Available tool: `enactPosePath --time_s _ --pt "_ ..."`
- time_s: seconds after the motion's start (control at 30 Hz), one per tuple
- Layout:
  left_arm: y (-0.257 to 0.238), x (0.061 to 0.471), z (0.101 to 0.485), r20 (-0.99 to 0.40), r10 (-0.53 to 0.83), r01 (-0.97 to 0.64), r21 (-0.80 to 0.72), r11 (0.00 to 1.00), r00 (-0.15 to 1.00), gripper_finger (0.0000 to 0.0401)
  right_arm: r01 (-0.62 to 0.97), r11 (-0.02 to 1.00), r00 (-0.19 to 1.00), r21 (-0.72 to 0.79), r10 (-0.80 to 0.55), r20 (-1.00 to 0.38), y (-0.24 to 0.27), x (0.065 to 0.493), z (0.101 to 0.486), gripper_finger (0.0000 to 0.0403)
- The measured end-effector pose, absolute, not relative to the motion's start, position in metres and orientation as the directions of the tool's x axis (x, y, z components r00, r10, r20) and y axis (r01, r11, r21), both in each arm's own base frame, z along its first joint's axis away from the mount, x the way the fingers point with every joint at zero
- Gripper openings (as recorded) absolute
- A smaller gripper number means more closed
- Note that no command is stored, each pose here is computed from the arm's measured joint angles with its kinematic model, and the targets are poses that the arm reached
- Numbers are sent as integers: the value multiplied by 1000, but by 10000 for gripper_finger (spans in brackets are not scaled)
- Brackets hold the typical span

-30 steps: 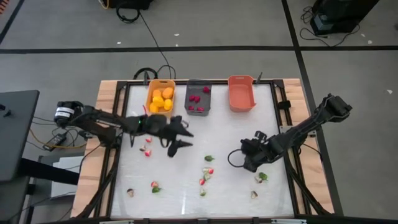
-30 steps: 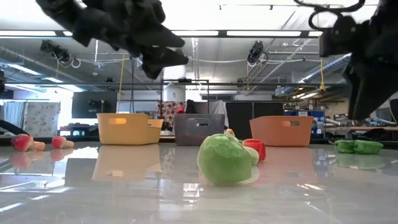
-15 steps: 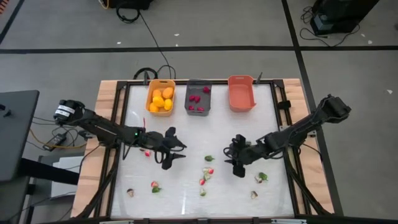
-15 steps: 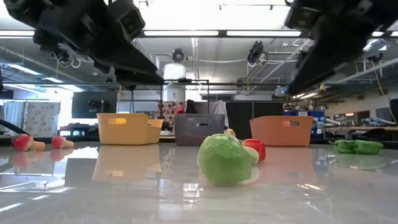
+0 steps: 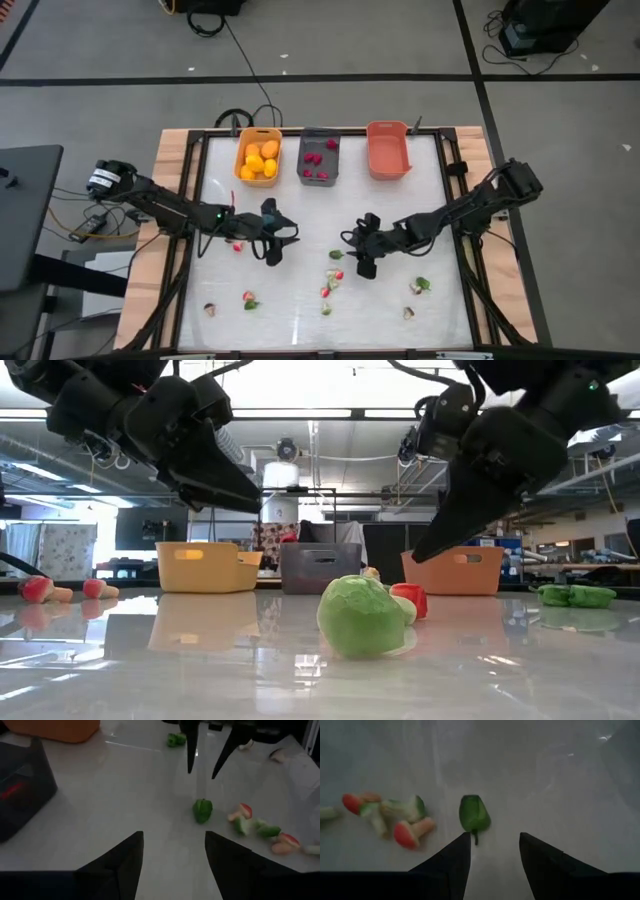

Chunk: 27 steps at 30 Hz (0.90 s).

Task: Sort produce into baskets
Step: Put the green chili pepper into the black bin

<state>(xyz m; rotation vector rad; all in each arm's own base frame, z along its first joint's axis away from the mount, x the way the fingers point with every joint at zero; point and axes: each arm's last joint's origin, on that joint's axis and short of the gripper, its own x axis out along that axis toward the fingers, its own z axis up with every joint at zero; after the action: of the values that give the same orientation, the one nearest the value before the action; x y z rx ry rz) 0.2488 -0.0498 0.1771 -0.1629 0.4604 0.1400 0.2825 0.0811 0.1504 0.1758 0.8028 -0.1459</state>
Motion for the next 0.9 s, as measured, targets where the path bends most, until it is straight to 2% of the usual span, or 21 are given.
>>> enactPosePath --time_s 0.4,0.7,0.9 --pt "-51 248 177 -457 95 -179 -146 973 885 218 104 992 686 70 -21 -727 80 282 154 181" --pt "-55 248 177 -457 80 -161 -142 977 886 218 176 970 656 169 12 -754 80 280 151 174" --pt "-55 248 177 -457 80 -162 -144 976 886 218 242 958 586 154 -18 -810 77 271 148 174"
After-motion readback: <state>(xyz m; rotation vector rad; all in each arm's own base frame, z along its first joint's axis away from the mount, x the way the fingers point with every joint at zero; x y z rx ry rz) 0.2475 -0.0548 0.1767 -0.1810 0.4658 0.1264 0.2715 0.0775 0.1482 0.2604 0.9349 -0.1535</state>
